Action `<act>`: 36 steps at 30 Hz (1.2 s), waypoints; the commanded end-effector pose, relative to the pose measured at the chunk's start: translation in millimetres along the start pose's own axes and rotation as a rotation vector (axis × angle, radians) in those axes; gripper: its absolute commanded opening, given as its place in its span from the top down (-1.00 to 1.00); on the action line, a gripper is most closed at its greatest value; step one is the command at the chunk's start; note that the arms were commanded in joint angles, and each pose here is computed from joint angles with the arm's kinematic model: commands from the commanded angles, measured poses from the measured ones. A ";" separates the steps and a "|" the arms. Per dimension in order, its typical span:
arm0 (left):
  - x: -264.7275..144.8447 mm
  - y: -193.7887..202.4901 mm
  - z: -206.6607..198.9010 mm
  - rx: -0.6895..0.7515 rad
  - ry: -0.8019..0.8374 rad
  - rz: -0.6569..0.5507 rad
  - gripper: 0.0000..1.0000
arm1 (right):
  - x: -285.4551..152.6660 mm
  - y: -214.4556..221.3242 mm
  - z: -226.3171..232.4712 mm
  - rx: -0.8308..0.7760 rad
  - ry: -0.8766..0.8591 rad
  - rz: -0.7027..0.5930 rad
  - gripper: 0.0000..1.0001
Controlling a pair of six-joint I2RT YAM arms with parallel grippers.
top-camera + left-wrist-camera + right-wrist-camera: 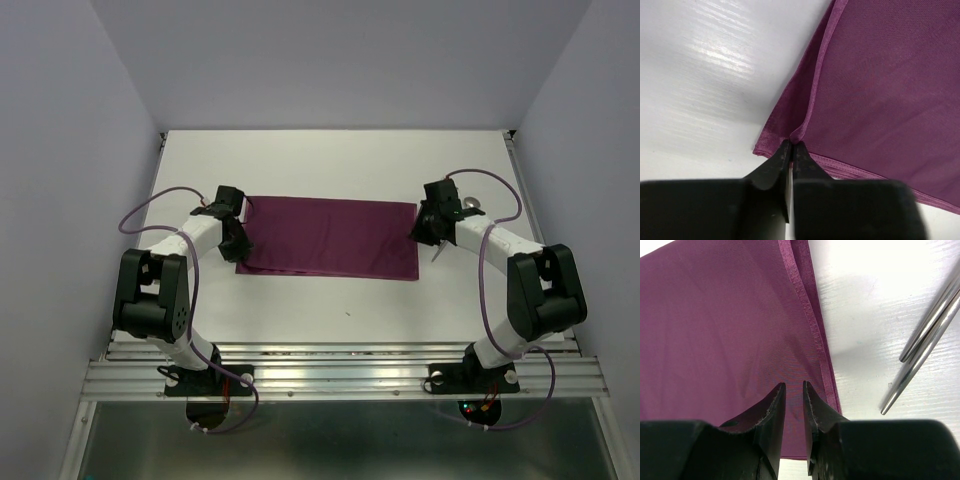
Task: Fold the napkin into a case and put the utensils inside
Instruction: Smooth out the rectangle-folded napkin at the center of the board.
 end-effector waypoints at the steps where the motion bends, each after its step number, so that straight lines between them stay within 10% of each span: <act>1: -10.0 -10.5 -6.6 0.010 0.016 -0.048 1.00 | -5.2 -8.4 6.8 -0.001 -0.022 -0.029 0.48; 16: -40.1 -19.3 -13.4 0.013 0.069 -0.072 1.00 | -24.1 34.6 -23.3 0.018 0.089 0.084 0.23; 36: -38.1 -17.5 -15.9 0.021 0.081 -0.058 1.00 | -29.9 73.6 -19.2 0.043 0.008 0.201 0.41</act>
Point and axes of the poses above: each gripper's point midway between its finger pads, its own x axis out along the fingers, its own z axis along the line the jaws close on, y = z × x, the point moved 6 cm from there along -x, back along the fingers, and after that the axes turned 7 degrees about -x, right-handed, at the moved point
